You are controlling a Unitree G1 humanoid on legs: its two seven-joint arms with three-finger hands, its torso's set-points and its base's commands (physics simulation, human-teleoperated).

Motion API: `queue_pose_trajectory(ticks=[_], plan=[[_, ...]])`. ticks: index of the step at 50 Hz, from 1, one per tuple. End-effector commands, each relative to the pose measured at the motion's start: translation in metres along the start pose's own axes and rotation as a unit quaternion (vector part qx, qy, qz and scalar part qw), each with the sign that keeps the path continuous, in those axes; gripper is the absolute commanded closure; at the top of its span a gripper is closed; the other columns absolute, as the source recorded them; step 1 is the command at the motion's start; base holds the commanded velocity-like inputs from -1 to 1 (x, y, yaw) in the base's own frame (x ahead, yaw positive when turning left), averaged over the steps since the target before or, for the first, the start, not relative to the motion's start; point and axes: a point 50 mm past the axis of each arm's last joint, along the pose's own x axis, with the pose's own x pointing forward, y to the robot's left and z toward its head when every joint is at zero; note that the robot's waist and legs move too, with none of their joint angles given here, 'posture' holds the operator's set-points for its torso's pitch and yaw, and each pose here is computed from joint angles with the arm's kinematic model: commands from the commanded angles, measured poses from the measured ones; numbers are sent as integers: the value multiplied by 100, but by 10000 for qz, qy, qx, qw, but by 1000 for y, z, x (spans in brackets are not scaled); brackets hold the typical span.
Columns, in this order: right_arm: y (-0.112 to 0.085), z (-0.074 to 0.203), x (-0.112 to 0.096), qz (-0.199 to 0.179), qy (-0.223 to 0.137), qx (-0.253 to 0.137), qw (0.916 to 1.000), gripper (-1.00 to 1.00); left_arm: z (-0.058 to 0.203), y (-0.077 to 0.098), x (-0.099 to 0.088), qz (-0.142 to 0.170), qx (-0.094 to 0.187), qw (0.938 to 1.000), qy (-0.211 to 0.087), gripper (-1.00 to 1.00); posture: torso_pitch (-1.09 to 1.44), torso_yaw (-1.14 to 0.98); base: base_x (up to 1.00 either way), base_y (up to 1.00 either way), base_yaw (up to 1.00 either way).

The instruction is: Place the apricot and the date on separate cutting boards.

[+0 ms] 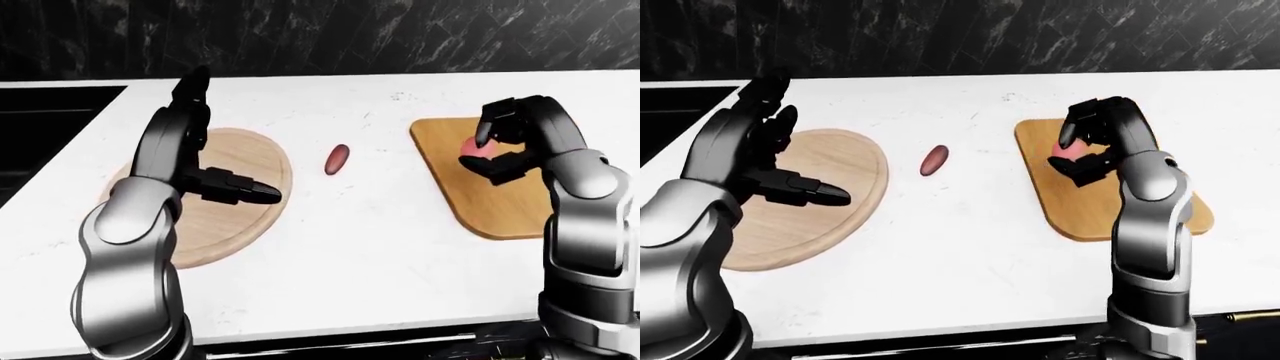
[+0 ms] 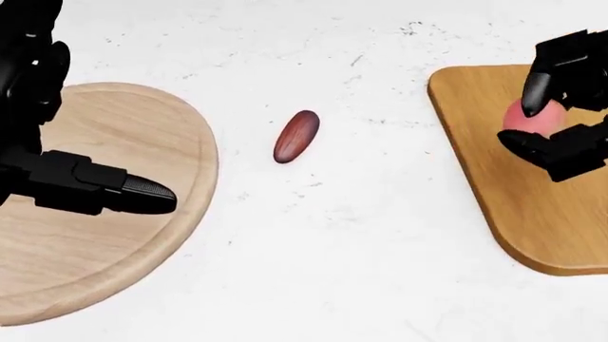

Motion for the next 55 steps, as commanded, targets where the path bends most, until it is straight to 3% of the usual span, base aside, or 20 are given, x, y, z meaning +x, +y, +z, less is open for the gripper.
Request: queue_pose_trajectory(ticks=[1,8,19,27,44,50,55], plan=[[-14,19,-1,-464,-408,-175,9979,85,13,3,-3,115,89,9992,-375,-100,0,0,0,0,0],[-17,3,3,-757,-132,-384,9963,84,11,3,-3,118,82,9992,-363,-100,0,0,0,0,0],[-13,-3,2,-636,-57,-489,9968,71,11,4,-4,118,92,9993,-345,-100,0,0,0,0,0],[-13,-1,3,-608,-82,-492,9969,34,14,6,-3,122,111,9992,-360,-100,0,0,0,0,0],[-10,-2,0,-514,-93,-528,9972,4,14,6,-4,160,113,9991,-373,-100,0,0,0,0,0],[-8,-4,0,-464,-80,-550,9974,-31,13,6,-5,165,112,9992,-359,-100,0,0,0,0,0],[-7,-4,0,-412,-94,-577,9974,-46,13,8,-7,182,115,9991,-360,-100,0,0,0,0,0]])
